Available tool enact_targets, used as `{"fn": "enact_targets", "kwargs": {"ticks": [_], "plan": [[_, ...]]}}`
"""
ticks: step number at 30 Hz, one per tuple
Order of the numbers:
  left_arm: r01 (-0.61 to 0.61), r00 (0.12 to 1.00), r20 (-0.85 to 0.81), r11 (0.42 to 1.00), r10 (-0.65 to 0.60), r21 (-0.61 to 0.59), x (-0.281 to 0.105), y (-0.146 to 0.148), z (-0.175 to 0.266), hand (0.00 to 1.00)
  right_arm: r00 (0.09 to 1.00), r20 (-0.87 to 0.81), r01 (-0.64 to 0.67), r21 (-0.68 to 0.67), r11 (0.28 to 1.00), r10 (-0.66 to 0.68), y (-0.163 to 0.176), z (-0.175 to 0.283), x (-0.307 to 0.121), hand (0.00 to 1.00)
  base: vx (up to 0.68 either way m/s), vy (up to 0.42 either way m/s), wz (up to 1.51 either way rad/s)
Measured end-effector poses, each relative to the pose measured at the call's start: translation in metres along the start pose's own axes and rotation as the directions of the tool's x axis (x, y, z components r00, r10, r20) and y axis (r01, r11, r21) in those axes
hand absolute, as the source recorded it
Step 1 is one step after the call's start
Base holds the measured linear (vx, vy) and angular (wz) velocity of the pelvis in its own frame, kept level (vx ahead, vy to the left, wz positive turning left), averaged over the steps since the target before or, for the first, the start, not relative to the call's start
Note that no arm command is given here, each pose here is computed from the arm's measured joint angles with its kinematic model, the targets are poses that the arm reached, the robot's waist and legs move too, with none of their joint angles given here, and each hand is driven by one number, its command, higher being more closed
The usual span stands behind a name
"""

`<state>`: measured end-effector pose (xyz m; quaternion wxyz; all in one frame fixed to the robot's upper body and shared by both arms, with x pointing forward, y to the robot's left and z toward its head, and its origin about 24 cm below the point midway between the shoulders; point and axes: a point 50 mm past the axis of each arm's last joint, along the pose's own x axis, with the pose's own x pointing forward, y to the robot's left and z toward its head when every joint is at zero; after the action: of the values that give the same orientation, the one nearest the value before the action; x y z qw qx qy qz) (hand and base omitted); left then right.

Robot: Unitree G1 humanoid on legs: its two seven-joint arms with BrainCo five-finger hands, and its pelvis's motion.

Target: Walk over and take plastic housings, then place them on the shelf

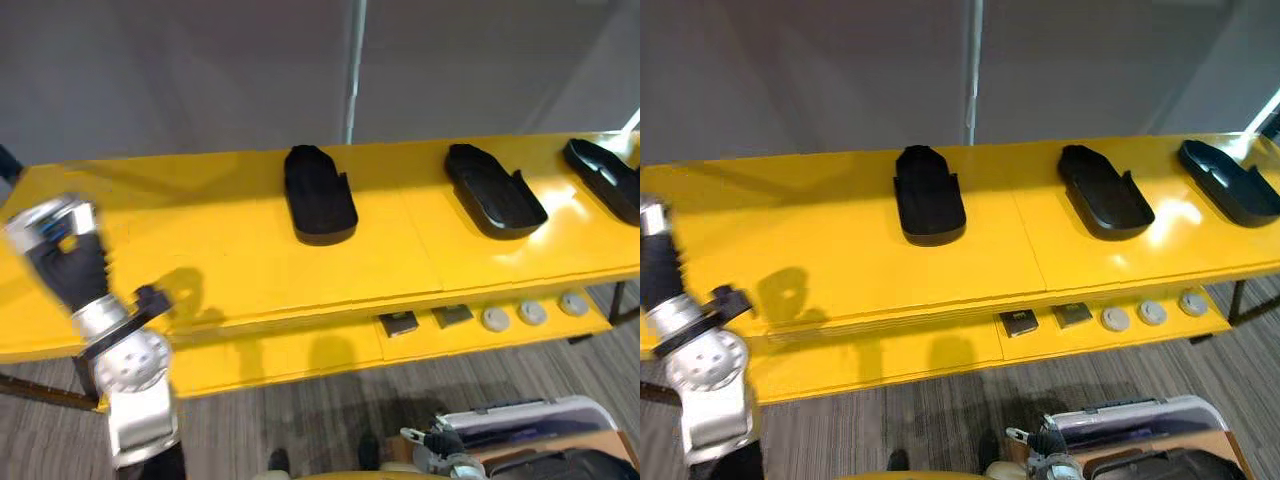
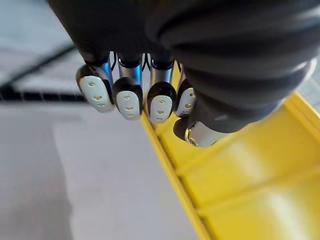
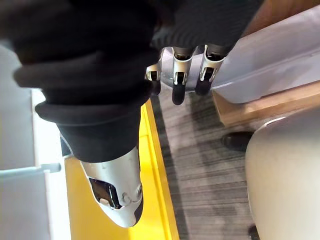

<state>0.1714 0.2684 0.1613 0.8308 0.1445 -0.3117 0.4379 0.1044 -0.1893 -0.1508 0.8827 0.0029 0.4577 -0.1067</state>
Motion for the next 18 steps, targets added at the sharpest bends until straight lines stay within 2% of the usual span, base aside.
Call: {"fn": "enact_targets", "kwargs": {"ticks": [2,4,5,6,8,11,12,14,15,16,18], "plan": [[-0.047,0.994,-0.097,0.996,0.054,0.074,-0.011,0.020,-0.020,1.00,1.000,-0.005,0.015,0.016,1.000,-0.015,-0.003,-0.002,0.000,0.00,-0.02,-0.021,0.25],[-0.039,0.967,-0.242,0.986,0.078,0.164,-0.031,0.038,-0.046,1.00,1.000,-0.002,0.023,0.026,0.999,-0.023,-0.005,0.000,0.000,0.00,-0.01,-0.014,0.29],[-0.007,0.930,-0.359,0.978,0.083,0.207,-0.048,0.046,-0.066,0.00,1.000,0.008,0.023,0.027,0.999,-0.023,-0.005,0.002,0.000,0.00,0.00,-0.007,0.15],[0.048,0.868,-0.491,0.971,0.076,0.236,-0.069,0.052,-0.088,0.00,1.000,0.020,0.020,0.025,0.999,-0.021,-0.004,0.005,0.001,0.00,-0.01,-0.006,0.09],[0.118,0.775,-0.629,0.963,0.064,0.243,-0.095,0.055,-0.110,0.00,0.999,0.040,0.017,0.019,1.000,-0.018,-0.003,0.009,0.000,0.00,0.00,0.000,0.07],[0.267,0.544,-0.839,0.942,0.028,0.204,-0.153,0.062,-0.143,0.00,0.998,0.069,0.012,0.015,1.000,-0.013,-0.002,0.017,0.001,0.00,0.00,0.012,0.04],[0.296,0.498,-0.867,0.936,0.018,0.190,-0.163,0.063,-0.147,0.00,0.997,0.073,0.012,0.015,1.000,-0.013,-0.002,0.018,0.001,0.00,0.00,0.004,-0.07],[0.420,0.270,-0.963,0.903,-0.023,0.096,-0.215,0.066,-0.161,0.00,0.998,0.069,0.008,0.011,1.000,-0.009,-0.001,0.018,0.001,0.00,0.00,0.012,-0.17],[0.442,0.218,-0.975,0.894,-0.029,0.072,-0.226,0.067,-0.162,0.00,0.998,0.064,0.007,0.010,1.000,-0.008,-0.001,0.017,0.001,0.00,0.01,0.018,-0.14],[0.485,0.121,-0.992,0.874,-0.045,0.020,-0.248,0.066,-0.163,0.00,0.999,0.054,0.008,0.009,1.000,-0.009,-0.001,0.014,0.000,0.00,0.01,0.015,-0.05],[0.508,0.061,-0.997,0.861,-0.055,-0.016,-0.259,0.065,-0.164,0.00,0.999,0.035,0.011,0.009,1.000,-0.011,-0.001,0.010,0.000,0.00,0.00,0.000,0.00]]}}
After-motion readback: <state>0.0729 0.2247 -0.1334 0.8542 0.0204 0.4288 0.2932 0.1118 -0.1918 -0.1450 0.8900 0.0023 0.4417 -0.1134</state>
